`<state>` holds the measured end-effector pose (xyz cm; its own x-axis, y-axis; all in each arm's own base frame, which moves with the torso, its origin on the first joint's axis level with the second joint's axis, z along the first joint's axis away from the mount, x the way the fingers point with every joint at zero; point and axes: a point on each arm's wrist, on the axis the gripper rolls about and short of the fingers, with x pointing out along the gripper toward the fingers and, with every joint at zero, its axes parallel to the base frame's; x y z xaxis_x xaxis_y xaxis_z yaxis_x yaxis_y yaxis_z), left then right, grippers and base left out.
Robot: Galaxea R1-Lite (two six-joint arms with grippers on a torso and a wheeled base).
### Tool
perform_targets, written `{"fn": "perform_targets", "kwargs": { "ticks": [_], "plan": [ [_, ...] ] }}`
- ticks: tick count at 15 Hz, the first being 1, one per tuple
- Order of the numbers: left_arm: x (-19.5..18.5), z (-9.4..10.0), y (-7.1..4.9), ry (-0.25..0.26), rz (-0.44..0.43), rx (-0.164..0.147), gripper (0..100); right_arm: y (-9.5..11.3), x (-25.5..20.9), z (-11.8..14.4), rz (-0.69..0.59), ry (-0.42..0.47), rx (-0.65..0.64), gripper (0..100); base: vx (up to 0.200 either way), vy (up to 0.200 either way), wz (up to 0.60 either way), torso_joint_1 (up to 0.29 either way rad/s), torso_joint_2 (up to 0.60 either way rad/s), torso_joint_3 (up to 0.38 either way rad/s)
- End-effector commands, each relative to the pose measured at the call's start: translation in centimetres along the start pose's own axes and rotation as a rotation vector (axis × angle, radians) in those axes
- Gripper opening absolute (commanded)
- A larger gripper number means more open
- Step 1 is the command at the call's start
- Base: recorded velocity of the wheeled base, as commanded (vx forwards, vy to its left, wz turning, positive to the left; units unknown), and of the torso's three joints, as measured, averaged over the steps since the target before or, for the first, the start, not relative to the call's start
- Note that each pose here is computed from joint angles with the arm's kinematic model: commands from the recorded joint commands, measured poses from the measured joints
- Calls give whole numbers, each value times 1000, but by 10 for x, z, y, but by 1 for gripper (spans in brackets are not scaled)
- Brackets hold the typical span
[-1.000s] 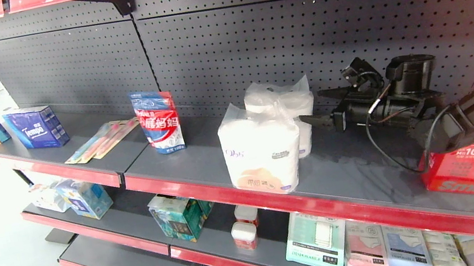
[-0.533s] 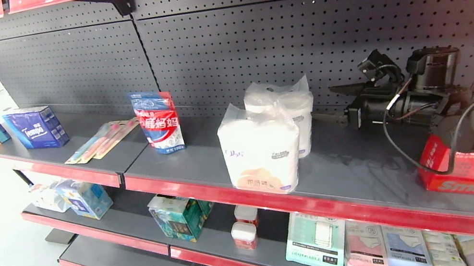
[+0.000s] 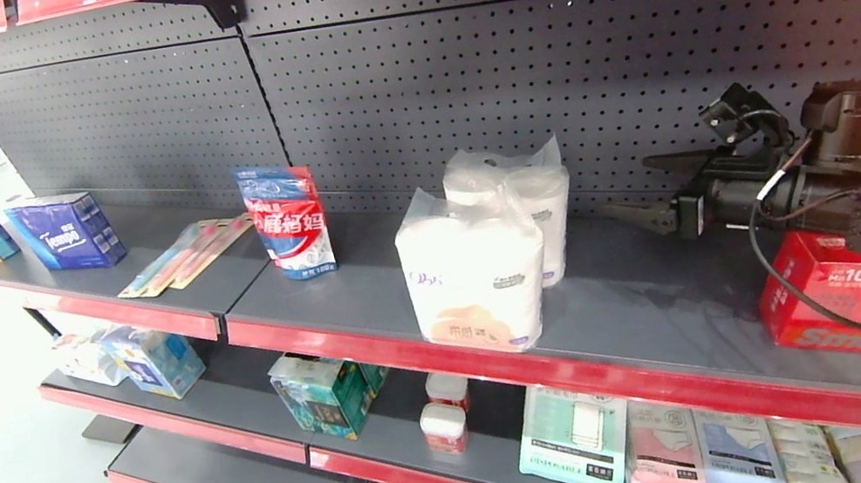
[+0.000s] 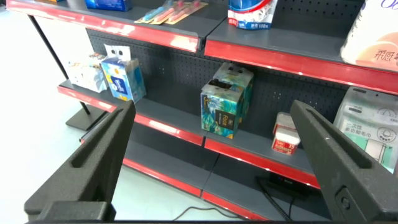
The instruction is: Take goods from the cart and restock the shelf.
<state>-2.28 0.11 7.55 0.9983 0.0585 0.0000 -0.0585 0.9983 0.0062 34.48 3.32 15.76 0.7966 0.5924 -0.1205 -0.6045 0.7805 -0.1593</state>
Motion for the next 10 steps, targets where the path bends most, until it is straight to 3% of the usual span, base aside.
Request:
{"fn": "perform_targets", "kwargs": {
  "ticks": [1,4,6,8,10],
  "plan": [
    [0,0,0,0,0,0,100,3,-16,13,-36,-22,-10,100,0,0,0,0,0,0],
    [0,0,0,0,1,0,100,12,-45,39,-190,-54,31,100,0,0,0,0,0,0],
    [0,0,0,0,1,0,100,23,-68,51,-304,-13,50,100,0,0,0,0,0,0],
    [0,0,0,0,0,0,100,46,-119,57,-387,93,96,100,0,0,0,0,0,0],
    [0,0,0,0,1,0,100,78,-163,51,-393,121,108,100,0,0,0,0,0,0]
  ]
}}
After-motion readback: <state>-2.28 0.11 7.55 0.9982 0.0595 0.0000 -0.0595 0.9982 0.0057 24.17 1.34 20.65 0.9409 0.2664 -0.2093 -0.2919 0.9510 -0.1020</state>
